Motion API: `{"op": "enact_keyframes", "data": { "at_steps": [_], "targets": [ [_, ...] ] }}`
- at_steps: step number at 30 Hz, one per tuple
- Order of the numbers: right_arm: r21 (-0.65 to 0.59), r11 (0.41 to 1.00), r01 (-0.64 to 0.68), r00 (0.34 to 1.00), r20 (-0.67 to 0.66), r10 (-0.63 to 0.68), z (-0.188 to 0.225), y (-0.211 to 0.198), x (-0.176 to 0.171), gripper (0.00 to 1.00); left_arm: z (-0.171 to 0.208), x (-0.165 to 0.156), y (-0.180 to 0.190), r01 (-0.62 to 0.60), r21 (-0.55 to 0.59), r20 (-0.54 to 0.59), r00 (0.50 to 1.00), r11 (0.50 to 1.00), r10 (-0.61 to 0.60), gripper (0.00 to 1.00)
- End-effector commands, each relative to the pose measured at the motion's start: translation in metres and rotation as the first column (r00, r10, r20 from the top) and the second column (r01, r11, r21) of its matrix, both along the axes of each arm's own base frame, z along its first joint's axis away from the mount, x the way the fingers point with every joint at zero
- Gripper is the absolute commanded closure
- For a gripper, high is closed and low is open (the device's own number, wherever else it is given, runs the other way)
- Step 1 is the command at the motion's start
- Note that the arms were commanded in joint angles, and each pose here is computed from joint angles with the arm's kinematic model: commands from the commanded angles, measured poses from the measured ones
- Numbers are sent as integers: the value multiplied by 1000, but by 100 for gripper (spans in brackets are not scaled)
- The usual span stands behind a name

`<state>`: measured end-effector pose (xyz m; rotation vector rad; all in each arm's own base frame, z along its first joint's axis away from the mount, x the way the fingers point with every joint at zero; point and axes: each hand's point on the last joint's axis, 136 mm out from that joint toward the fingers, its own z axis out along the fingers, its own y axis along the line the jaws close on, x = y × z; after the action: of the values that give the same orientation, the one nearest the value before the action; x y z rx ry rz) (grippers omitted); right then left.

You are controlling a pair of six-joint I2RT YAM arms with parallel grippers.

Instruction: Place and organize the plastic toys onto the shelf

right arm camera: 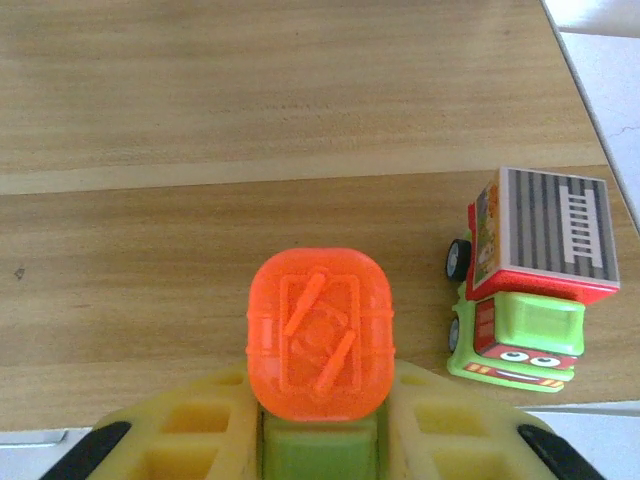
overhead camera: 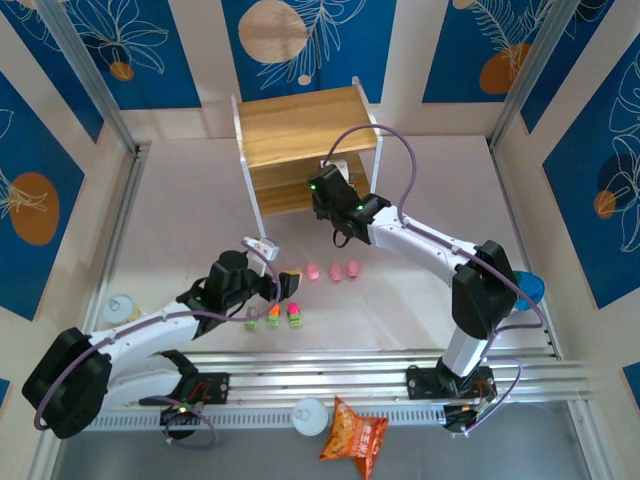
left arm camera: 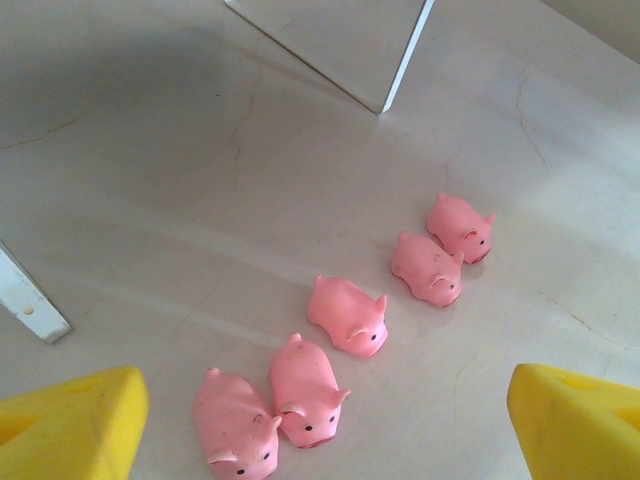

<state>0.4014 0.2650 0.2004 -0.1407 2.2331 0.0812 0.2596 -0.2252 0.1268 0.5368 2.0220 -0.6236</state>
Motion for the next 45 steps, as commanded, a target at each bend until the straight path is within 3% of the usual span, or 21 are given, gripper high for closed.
{"op": "enact_keyframes", "data": {
  "at_steps": [1, 31, 39, 45],
  "targets": [
    [20, 1000, 1, 999, 36, -1, 13, 4, 14, 78, 5, 2, 1, 3, -10, 27, 1000, 1000, -3, 8],
    [23, 998, 62, 996, 67, -64, -18, -10, 32, 74, 9, 3, 3, -4, -9, 40, 999, 1000, 4, 7],
    [28, 998, 52, 995, 88, -54, -9, -9, 30, 59, 9, 3, 4, -5, -6, 42, 999, 1000, 6, 7],
    [35, 999, 41, 992, 116, -45, 7, -10, 25, 55, 10, 3, 5, -15, -6, 44, 999, 1000, 15, 6]
  ]
}}
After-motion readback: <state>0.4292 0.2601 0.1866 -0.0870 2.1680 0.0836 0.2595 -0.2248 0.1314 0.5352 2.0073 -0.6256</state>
